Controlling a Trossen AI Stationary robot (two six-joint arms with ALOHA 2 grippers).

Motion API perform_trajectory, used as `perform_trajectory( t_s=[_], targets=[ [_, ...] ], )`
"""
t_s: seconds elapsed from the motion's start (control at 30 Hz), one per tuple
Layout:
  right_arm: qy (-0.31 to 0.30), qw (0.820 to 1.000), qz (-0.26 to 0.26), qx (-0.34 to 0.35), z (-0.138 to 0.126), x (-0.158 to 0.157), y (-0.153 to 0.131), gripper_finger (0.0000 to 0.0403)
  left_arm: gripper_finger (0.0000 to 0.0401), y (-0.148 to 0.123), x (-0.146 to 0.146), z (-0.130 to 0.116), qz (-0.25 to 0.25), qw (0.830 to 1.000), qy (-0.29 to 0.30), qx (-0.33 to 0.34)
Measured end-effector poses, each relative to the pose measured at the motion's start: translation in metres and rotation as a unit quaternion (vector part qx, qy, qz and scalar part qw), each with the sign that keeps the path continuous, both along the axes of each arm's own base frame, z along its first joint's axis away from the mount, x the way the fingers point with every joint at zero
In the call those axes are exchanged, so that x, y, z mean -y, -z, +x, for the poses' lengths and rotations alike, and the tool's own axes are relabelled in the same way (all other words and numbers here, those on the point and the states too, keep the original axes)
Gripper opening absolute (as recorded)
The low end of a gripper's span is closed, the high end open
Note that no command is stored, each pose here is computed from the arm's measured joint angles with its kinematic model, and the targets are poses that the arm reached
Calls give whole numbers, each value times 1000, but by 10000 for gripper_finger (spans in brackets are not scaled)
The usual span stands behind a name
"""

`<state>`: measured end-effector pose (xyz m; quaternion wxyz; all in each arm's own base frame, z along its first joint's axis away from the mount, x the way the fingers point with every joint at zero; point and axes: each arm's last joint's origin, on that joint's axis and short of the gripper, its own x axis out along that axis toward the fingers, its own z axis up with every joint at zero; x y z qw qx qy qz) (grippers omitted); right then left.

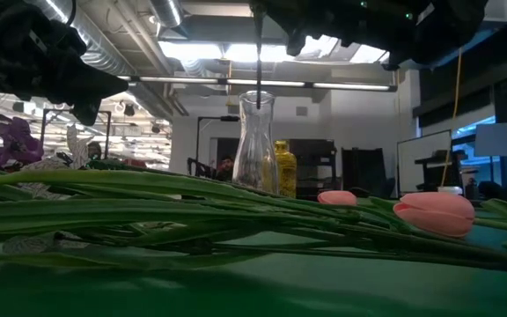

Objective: Sort flowers into vase by color
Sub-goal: Put the right violet flowers into the transparent vase

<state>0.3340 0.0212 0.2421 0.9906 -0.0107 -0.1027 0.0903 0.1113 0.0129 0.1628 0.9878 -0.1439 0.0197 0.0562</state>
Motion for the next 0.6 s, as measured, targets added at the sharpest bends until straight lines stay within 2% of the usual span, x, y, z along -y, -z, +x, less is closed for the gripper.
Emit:
perform_trajectory(
  t_s=[0.1, 0.4, 0.6],
  targets=[
    [0, 1000, -1, -17, 1, 0, 3, 11, 0, 0, 0, 0, 0, 1000, 0, 0],
    [24, 996, 15, -86, 2, 1, 16, 76, 0, 0, 0, 0, 0, 1000, 0, 0],
    [27, 994, 15, -102, 2, 2, 19, 109, 0, 0, 0, 0, -1, 1000, 0, 1]
  ],
)
